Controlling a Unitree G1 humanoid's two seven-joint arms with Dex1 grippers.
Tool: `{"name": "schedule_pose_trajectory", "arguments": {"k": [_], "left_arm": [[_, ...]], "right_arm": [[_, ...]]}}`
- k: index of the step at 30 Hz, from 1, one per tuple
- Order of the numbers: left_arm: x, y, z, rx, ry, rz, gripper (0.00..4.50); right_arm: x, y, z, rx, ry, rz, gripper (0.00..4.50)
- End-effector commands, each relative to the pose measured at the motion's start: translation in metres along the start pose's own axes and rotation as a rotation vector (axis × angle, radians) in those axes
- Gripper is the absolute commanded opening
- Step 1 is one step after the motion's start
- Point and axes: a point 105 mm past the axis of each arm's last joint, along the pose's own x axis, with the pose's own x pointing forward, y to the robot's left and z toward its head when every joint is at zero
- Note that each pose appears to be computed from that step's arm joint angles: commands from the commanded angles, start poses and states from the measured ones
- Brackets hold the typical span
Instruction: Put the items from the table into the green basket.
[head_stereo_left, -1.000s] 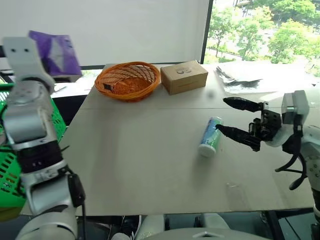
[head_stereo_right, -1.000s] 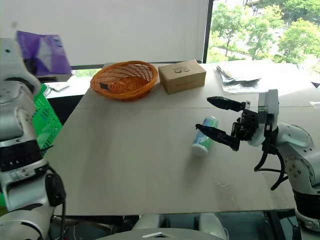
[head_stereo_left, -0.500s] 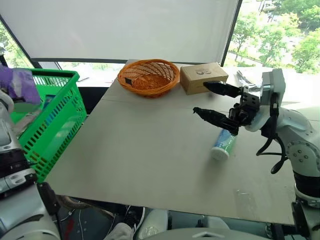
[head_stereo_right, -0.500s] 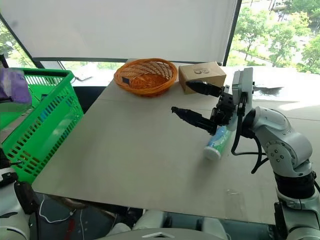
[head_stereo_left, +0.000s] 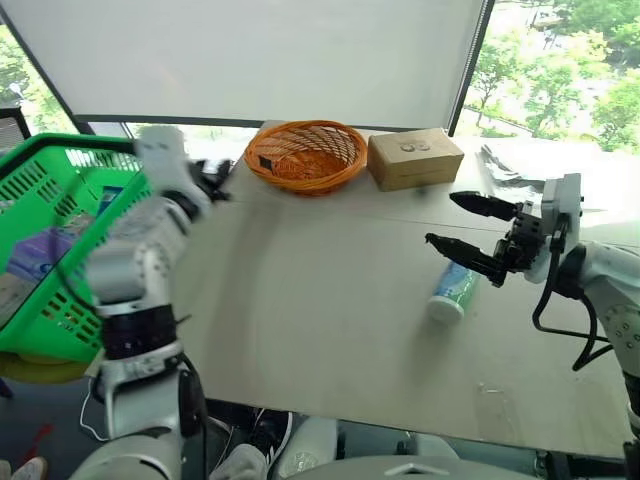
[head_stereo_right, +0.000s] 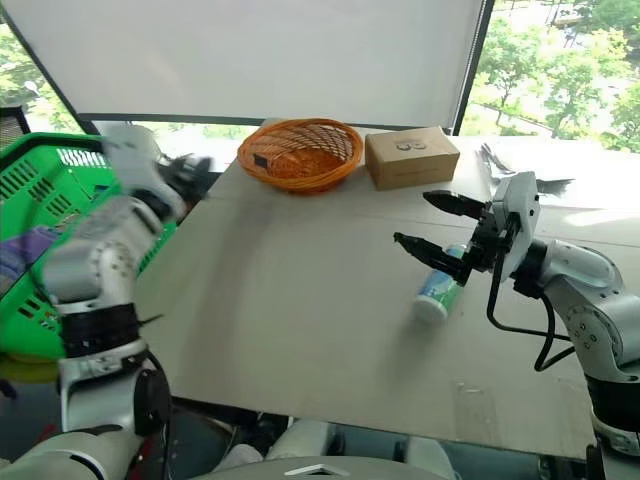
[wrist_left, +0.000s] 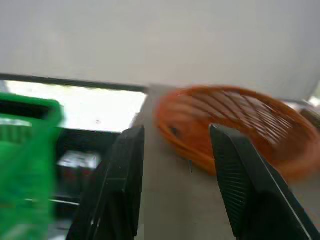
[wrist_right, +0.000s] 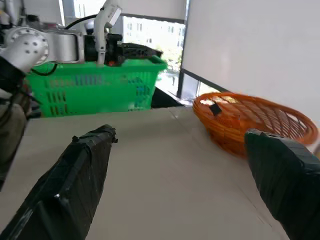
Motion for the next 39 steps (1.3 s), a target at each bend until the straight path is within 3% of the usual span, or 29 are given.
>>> {"name": "schedule_pose_trajectory", "arguments": {"k": [1, 4, 9, 12, 17, 19, 23, 27, 31, 36, 39], "left_arm": [[0.007, -0.084, -0.020, 0.021, 0.083, -0.293, 2.10], [0.011, -0.108, -0.028, 0.009, 0.099, -0.330, 2.10], [0.005, -0.102, -0.023, 0.056, 0.073, -0.346, 2.10], [-0.005, -0.088, -0.023, 0.081, 0.082, -0.366, 2.10], [-0.042, -0.073, -0.020, 0.159, 0.111, -0.530, 2.10], [-0.061, -0.064, -0.018, 0.173, 0.147, -0.589, 2.10], [-0.091, -0.059, -0.020, 0.223, 0.217, -0.687, 2.10], [-0.117, -0.067, -0.017, 0.284, 0.218, -0.807, 2.10], [-0.133, -0.071, -0.004, 0.317, 0.150, -0.871, 2.10], [-0.133, -0.072, -0.006, 0.348, 0.149, -0.859, 2.10], [-0.128, -0.074, -0.010, 0.368, 0.155, -0.847, 2.10]], "right_arm": [[-0.036, -0.020, -0.016, -0.113, 0.116, -0.143, 4.50], [-0.047, -0.022, -0.032, -0.108, 0.195, -0.229, 4.50], [-0.008, -0.010, -0.041, 0.078, 0.105, -0.348, 4.50], [0.012, -0.005, -0.066, 0.162, 0.241, -0.444, 4.50], [0.050, 0.000, -0.081, 0.399, 0.306, -0.502, 4.50], [0.055, -0.004, -0.094, 0.473, 0.397, -0.573, 4.50], [0.065, 0.007, -0.106, 0.520, 0.539, -0.534, 4.50], [0.057, 0.009, -0.123, 0.333, 0.779, -0.541, 4.50], [0.043, -0.006, -0.127, 0.172, 0.859, -0.607, 4.50], [0.035, -0.004, -0.135, 0.272, 0.872, -0.621, 4.50], [0.042, 0.003, -0.137, 0.497, 0.802, -0.659, 4.50]]}}
